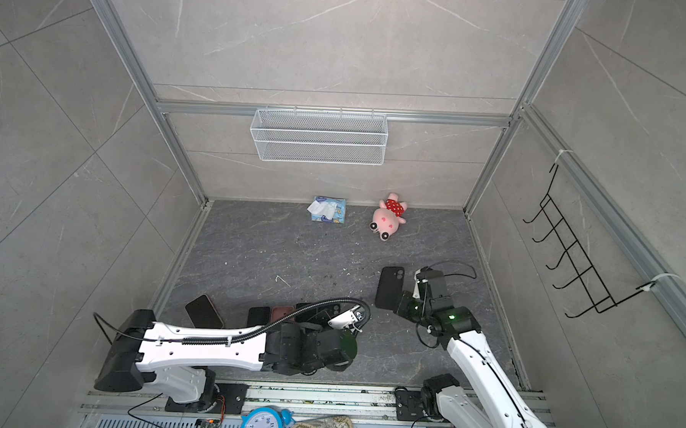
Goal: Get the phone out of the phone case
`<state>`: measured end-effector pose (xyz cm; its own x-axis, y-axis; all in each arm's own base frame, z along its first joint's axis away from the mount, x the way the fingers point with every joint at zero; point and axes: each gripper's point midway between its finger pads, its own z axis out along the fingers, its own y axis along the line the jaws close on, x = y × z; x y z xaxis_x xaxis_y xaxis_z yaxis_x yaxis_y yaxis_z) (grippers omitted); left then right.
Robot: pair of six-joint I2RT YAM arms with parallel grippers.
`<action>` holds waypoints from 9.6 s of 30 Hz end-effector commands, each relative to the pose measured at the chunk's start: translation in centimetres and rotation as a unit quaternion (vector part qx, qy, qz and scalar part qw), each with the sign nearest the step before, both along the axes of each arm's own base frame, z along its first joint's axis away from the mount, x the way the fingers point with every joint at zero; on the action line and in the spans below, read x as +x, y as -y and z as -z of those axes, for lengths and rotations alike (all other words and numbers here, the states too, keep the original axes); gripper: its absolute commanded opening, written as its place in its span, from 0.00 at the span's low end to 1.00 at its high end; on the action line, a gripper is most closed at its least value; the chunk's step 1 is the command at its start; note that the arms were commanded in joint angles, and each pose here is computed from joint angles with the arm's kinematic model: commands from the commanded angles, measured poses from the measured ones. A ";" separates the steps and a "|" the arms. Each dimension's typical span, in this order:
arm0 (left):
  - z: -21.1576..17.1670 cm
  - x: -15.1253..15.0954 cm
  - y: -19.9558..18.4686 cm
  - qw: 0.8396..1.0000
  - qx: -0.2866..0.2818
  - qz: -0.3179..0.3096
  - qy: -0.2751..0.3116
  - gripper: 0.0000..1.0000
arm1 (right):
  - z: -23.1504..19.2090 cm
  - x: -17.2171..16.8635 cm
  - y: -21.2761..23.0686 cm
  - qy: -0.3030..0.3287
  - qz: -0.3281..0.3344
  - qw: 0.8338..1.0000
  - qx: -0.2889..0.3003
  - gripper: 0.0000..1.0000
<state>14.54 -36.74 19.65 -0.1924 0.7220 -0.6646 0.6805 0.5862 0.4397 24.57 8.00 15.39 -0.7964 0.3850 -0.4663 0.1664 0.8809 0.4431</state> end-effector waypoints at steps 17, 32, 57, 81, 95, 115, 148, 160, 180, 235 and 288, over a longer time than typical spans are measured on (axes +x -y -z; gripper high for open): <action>6.6 0.5 4.8 0.966 0.245 -0.071 0.051 0.00 | -9.3 1.0 4.7 0.066 0.035 0.996 0.044 0.00; 13.6 -0.7 4.4 0.931 0.357 -0.070 0.037 0.00 | -8.1 0.6 3.7 0.058 0.016 0.996 0.065 0.00; 16.0 0.7 4.7 0.948 0.301 -0.090 0.051 0.56 | -5.2 -2.9 2.5 0.012 -0.008 0.997 0.080 0.00; 9.4 -2.4 3.8 0.984 0.144 -0.108 0.006 1.00 | -2.9 -4.0 1.7 -0.024 -0.019 0.997 0.072 0.00; 5.4 -3.4 -9.7 0.972 -0.047 -0.225 -0.055 1.00 | 1.1 -6.1 -1.0 -0.107 -0.084 0.987 -0.080 0.00; -1.7 -1.4 -14.7 0.960 -0.134 -0.246 -0.004 1.00 | 8.3 -5.9 -2.4 -0.155 -0.105 0.949 -0.252 0.00; 0.2 3.3 -17.4 0.918 -0.215 -0.323 -0.081 1.00 | 14.2 -7.0 -8.6 -0.162 -0.214 0.936 -0.230 0.00; 0.2 5.4 -25.2 0.858 -0.235 -0.452 -0.059 1.00 | 11.0 -6.8 -7.6 -0.118 -0.189 0.951 -0.217 0.83; 6.0 9.8 -40.5 0.684 -0.190 -0.693 -0.124 1.00 | -3.2 -4.2 -9.5 0.051 -0.216 0.962 -0.157 0.99; 18.7 9.6 -45.5 0.520 -0.244 -0.765 -0.290 0.89 | -2.2 -0.6 -19.9 0.053 -0.358 0.925 -0.115 0.99; 13.1 12.9 -43.4 0.568 -0.391 -0.673 -0.266 0.40 | 2.9 -3.5 -41.3 -0.025 -0.492 0.862 0.122 0.99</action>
